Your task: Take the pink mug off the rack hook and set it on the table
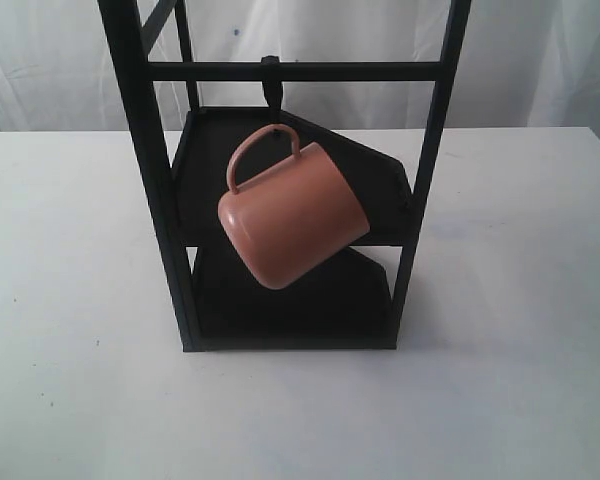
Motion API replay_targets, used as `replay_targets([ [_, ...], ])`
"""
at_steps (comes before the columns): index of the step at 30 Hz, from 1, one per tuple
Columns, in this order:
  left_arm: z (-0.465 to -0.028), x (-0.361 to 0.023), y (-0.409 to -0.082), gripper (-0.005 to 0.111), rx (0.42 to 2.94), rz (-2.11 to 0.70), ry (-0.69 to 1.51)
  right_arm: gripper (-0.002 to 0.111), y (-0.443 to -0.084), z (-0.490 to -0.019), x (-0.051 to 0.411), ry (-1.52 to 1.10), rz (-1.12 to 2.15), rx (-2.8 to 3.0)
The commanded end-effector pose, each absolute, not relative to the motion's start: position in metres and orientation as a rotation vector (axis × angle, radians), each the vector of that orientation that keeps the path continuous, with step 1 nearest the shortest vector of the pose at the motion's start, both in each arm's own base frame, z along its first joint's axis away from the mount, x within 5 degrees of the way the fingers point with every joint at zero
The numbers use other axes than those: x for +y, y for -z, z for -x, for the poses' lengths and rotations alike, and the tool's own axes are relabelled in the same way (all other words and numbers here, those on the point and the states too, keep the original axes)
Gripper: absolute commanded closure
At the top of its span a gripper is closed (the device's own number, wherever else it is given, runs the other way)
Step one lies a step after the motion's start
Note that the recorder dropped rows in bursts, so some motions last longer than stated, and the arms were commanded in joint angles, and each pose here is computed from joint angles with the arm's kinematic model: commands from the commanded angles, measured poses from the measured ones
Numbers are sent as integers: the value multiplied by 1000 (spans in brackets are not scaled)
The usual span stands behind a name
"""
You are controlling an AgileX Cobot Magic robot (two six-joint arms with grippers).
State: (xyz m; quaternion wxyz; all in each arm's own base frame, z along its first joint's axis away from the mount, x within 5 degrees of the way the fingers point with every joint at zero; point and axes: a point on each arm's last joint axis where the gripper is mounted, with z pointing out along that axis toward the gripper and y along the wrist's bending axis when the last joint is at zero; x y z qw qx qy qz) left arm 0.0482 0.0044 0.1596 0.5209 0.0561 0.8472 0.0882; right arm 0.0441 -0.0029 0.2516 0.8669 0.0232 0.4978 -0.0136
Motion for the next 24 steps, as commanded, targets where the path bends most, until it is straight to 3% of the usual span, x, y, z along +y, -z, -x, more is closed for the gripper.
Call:
replay_targets([
  [1,-47,4,-156,107,2054,-130,-205,108,-258,-40,-2,-247,-181,945],
  [13,-47,4,-156,107,2054,-130,-205,108,-207,-56,-3,-239,-310,1522],
  [20,-47,4,-156,107,2054,-130,-205,108,-226,-54,-4,-321,-332,1302],
  [24,-47,4,-156,107,2054,-130,-205,108,-253,-44,-6,-567,-431,977],
])
